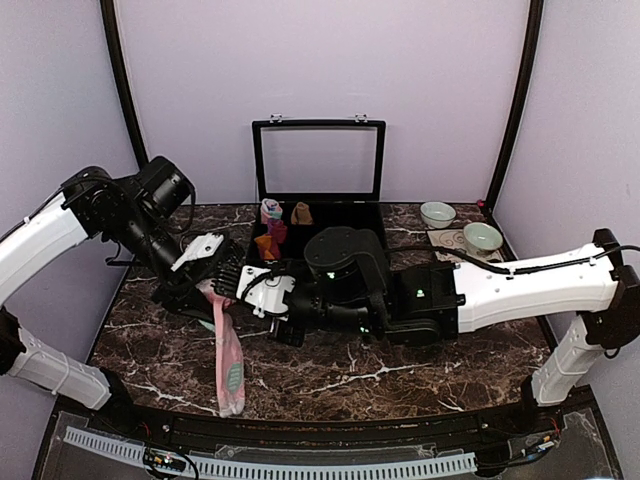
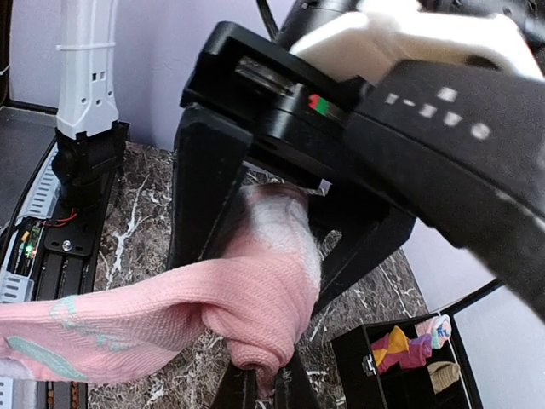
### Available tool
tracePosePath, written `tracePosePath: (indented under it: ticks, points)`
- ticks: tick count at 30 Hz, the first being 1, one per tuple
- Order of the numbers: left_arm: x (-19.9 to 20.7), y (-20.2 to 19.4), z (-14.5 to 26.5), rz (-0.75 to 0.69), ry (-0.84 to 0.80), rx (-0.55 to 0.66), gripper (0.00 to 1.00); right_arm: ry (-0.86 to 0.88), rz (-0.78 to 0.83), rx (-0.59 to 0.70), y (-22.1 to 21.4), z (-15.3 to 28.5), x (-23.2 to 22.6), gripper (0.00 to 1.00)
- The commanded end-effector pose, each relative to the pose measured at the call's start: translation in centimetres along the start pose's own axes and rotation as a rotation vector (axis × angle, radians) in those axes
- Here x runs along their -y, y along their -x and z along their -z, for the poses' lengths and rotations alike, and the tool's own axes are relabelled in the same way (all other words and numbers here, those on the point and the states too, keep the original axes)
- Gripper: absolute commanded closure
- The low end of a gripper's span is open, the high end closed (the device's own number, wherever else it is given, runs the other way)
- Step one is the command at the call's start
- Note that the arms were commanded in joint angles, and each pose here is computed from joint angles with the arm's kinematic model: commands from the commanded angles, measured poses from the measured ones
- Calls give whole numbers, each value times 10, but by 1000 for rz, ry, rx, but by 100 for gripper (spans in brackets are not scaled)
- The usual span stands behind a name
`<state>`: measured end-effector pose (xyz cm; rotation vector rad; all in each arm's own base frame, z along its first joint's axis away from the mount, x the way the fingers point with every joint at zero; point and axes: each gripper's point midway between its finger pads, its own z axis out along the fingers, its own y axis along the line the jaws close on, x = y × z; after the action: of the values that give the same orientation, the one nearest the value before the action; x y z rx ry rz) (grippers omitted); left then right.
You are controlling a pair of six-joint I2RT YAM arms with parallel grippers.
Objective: Roll the socks
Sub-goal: Roll the sock.
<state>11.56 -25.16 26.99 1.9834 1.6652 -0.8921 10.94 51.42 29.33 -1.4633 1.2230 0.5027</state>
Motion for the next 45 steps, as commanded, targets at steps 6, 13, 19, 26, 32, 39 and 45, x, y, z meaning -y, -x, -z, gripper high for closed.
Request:
tracePosePath:
  ticks: [6,13,19,26,32,39,45]
  points:
    - [-43,-2,29,-357,496,-23,54,-74,-266,80,15,-9,26,100]
    - [-39,0,26,-495,575,-47,55,-47,-466,185,32,-18,39,100]
    - [-75,-13,39,-529,797,-167,58,-15,-571,246,45,-20,42,100]
    - [-95,-10,59,-584,991,-203,95,20,-753,246,31,-20,51,100]
    - [-68,-8,35,-436,745,-113,100,-41,-734,246,19,-5,64,61]
    - [-47,-16,15,-142,499,-49,100,-111,-611,308,21,31,73,1]
    - [-37,-27,1,6,370,-59,100,-39,-528,280,24,26,44,1]
